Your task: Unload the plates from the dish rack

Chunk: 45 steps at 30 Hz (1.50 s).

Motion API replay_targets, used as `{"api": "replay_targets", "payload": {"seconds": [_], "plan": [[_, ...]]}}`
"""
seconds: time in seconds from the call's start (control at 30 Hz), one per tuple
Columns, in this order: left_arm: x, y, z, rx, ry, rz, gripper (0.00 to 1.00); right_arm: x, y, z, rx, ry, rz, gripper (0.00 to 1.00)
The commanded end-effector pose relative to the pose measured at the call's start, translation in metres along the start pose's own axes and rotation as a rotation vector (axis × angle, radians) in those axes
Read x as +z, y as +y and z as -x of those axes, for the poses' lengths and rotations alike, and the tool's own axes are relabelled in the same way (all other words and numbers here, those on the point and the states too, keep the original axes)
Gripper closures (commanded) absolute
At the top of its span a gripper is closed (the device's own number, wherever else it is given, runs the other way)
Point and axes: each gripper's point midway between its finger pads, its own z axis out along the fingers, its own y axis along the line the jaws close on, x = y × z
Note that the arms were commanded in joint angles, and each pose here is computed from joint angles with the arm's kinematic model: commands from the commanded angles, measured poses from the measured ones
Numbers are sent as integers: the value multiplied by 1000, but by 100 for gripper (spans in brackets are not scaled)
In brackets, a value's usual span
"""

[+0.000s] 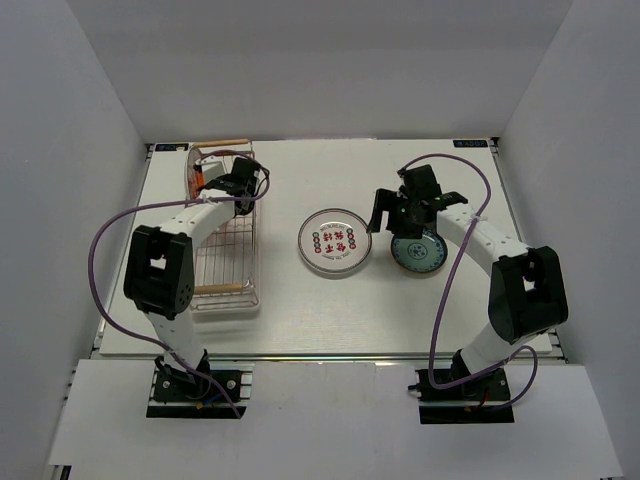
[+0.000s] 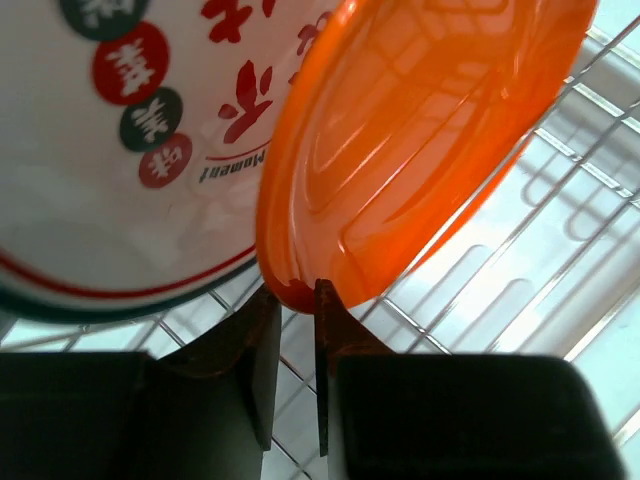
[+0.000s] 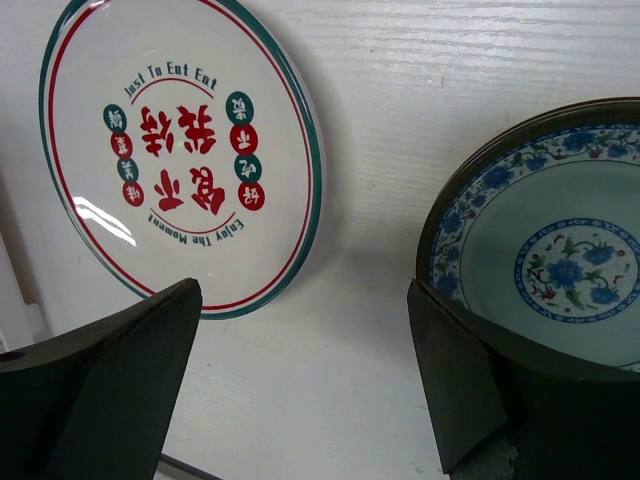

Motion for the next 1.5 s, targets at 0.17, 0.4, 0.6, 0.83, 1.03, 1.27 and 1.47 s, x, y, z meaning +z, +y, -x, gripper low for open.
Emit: {"api": "replay_targets", "payload": {"seconds": [0.17, 0.4, 0.6, 0.83, 1.03, 1.27, 1.47], "plan": [[-14, 2, 23, -112, -43, -25, 100, -9, -4, 5, -14, -15, -17, 11], [-28, 19, 34, -110, -77, 2, 100, -10, -1, 4, -15, -11, -5, 11], [-46, 30, 49, -123, -116, -19, 100, -12, 2, 5, -15, -16, 11, 11], [-73, 30, 71, -144, -160, -181, 100, -15, 5, 7, -19, -25, 19, 11], [-88, 33, 84, -113, -177, -234, 100, -19, 8, 9, -27, -35, 34, 11], [-125, 26, 105, -117, -205, -433, 100, -37, 36, 20, -99, -79, 174, 11], [-181, 18, 124, -119, -272, -727, 100, -66, 80, 29, -230, -156, 427, 11]]}}
